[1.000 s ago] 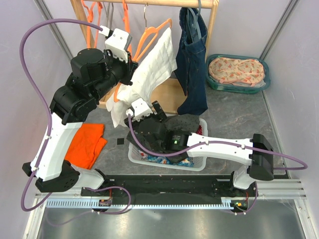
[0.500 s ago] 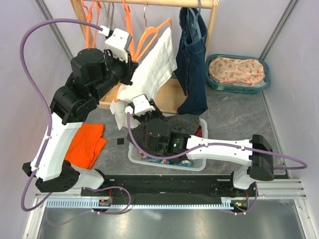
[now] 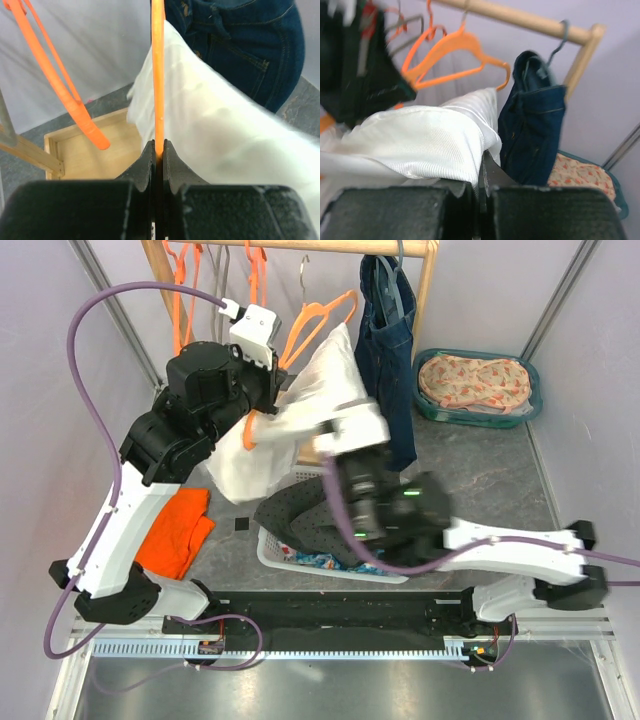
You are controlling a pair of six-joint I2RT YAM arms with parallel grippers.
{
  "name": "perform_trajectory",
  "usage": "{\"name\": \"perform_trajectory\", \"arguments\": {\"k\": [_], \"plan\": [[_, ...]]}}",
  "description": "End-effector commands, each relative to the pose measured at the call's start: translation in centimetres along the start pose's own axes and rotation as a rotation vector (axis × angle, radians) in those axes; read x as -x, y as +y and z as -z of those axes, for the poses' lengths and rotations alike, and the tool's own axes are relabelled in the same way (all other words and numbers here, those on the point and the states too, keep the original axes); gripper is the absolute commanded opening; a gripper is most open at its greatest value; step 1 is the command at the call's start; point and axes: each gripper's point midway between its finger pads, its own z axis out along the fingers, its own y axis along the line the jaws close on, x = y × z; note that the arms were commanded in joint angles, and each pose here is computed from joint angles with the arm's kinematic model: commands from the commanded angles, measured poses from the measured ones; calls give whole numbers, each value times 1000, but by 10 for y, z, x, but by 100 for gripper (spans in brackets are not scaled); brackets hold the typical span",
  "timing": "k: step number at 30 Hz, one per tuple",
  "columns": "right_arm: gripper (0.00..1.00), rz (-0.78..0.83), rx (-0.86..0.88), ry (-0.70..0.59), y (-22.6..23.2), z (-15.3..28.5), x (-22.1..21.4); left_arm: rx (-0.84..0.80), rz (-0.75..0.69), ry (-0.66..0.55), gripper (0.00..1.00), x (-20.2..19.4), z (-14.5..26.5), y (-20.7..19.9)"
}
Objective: Remove the skirt from the hanger
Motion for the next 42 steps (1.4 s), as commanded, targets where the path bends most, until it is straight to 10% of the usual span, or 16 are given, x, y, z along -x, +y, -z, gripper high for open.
{"name": "perform_trajectory", "arguments": {"k": [1,15,42], "plan": [[0,-431,-125,-111,-151,23,82,123,-5,-130,2,35,-2,24],[0,-724,-20,-162,-208,40,96,199,-43,-118,2,33,-9,36],[0,-312,-26,35,-67,20,38,204,-89,-223,2,66,-70,59]]}}
